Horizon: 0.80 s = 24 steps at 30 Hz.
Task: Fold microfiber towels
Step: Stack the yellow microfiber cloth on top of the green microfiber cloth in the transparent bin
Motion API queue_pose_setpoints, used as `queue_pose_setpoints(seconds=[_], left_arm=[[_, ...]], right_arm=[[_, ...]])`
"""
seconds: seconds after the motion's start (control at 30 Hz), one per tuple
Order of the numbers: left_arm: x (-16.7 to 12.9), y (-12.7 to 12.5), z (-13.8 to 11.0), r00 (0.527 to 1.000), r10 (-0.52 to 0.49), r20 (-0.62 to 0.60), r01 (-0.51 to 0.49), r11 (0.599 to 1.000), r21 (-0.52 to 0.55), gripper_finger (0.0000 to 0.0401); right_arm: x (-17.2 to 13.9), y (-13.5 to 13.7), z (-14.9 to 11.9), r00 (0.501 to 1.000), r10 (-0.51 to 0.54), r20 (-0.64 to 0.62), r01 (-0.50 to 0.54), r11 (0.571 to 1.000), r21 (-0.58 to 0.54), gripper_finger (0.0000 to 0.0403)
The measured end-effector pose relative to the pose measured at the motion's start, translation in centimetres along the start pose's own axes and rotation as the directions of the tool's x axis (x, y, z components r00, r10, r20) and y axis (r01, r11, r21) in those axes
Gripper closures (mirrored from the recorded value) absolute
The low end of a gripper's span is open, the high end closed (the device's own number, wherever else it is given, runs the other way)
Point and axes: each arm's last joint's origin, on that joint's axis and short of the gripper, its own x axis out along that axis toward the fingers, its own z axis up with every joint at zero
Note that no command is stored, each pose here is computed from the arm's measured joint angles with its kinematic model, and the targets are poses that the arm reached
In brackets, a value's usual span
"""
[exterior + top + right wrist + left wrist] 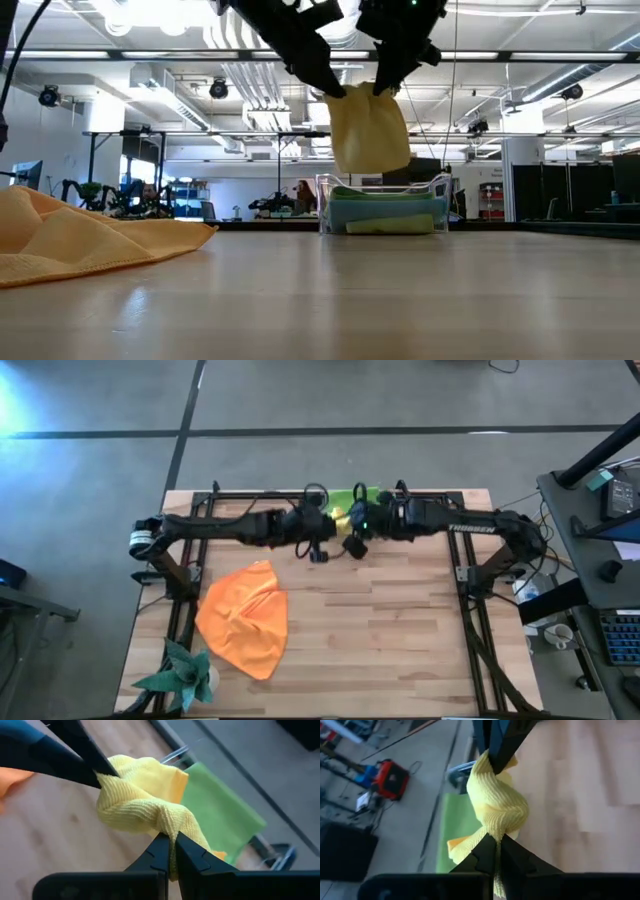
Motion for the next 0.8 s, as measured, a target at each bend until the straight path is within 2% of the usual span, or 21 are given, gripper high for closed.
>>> queue_pose_setpoints(seconds=[0.1,0.37,0.53,0.7,0.8], left_arm=[[0.5,1.9,-0.3,0.999,0.049,0.004,-0.048,0.998,-0.033,0.04],[1.6,5.4,-0.8,0.983,0.171,0.06,-0.174,0.983,0.051,0.04],[2.4,7.3,-1.3,0.966,0.245,0.088,-0.249,0.967,0.045,0.04],[3.7,8.9,-2.2,0.948,0.305,0.09,-0.309,0.95,0.039,0.04],[4.8,9.7,-2.9,0.94,0.332,0.081,-0.338,0.938,0.075,0.04]], right_arm=[[0.4,-1.6,1.2,0.999,-0.023,0.044,0.024,1.0,-0.007,0.0391],[2.0,-6.2,3.0,0.986,-0.111,0.124,0.118,0.992,-0.052,0.0391],[2.9,-9.0,4.1,0.969,-0.167,0.182,0.184,0.979,-0.083,0.0391],[4.6,-11.0,4.6,0.965,-0.167,0.202,0.198,0.97,-0.141,0.0391],[5.9,-11.7,4.8,0.964,-0.171,0.203,0.206,0.964,-0.169,0.0391]])
